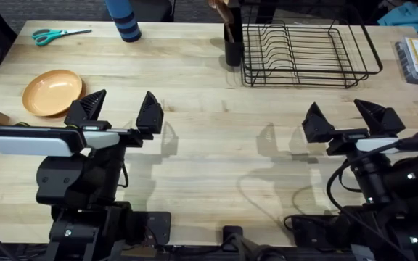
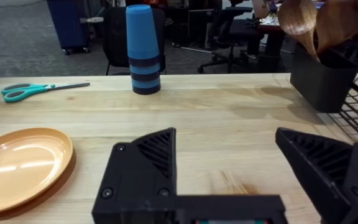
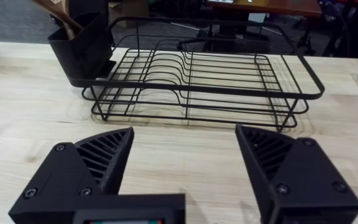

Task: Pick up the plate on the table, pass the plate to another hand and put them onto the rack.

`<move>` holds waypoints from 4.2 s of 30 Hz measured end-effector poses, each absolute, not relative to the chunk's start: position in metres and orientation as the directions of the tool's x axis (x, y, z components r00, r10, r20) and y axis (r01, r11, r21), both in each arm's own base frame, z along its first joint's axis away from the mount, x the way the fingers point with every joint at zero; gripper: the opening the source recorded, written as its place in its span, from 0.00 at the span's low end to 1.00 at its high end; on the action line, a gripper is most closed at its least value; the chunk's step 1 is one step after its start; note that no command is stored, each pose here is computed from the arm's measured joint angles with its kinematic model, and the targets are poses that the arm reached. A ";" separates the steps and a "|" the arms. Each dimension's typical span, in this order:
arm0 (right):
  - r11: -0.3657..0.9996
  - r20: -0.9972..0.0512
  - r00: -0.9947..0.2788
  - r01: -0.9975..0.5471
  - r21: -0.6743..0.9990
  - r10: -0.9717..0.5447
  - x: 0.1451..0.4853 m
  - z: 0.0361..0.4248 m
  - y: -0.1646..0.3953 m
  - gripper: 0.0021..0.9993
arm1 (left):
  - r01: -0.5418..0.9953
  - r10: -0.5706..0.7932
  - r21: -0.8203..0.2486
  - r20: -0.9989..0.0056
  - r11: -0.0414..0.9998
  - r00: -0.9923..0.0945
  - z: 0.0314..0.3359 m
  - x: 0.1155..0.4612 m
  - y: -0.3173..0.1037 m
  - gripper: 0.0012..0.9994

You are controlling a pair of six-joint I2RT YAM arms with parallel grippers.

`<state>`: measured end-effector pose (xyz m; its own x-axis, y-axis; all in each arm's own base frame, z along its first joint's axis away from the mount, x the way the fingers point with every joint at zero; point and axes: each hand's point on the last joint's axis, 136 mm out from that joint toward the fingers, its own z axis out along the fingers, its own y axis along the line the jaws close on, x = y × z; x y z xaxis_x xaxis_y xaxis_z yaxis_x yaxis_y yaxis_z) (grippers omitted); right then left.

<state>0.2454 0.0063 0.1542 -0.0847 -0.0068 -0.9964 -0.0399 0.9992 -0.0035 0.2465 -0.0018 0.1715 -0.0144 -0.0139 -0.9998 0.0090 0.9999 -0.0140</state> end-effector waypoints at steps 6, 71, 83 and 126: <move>0.999 -0.995 -0.104 -0.037 -0.003 -0.007 0.245 0.150 0.006 0.99 | 0.004 -0.014 -0.014 -1.000 1.000 -0.016 0.171 0.247 -0.001 0.99; 0.992 -0.650 -0.757 -0.118 0.034 -0.068 0.283 0.280 0.016 0.99 | -0.378 -0.272 -0.040 -0.765 0.925 -0.584 0.310 0.321 0.098 0.99; 0.992 -0.650 -0.757 -0.118 0.033 -0.068 0.284 0.280 0.016 0.99 | -0.845 -0.751 -0.146 -0.552 0.515 -0.362 0.230 0.272 0.238 0.99; 0.993 -0.650 -0.756 -0.118 0.033 -0.068 0.284 0.281 0.016 0.99 | -0.947 -0.926 -0.047 -0.227 0.319 -0.301 0.039 0.286 0.303 0.87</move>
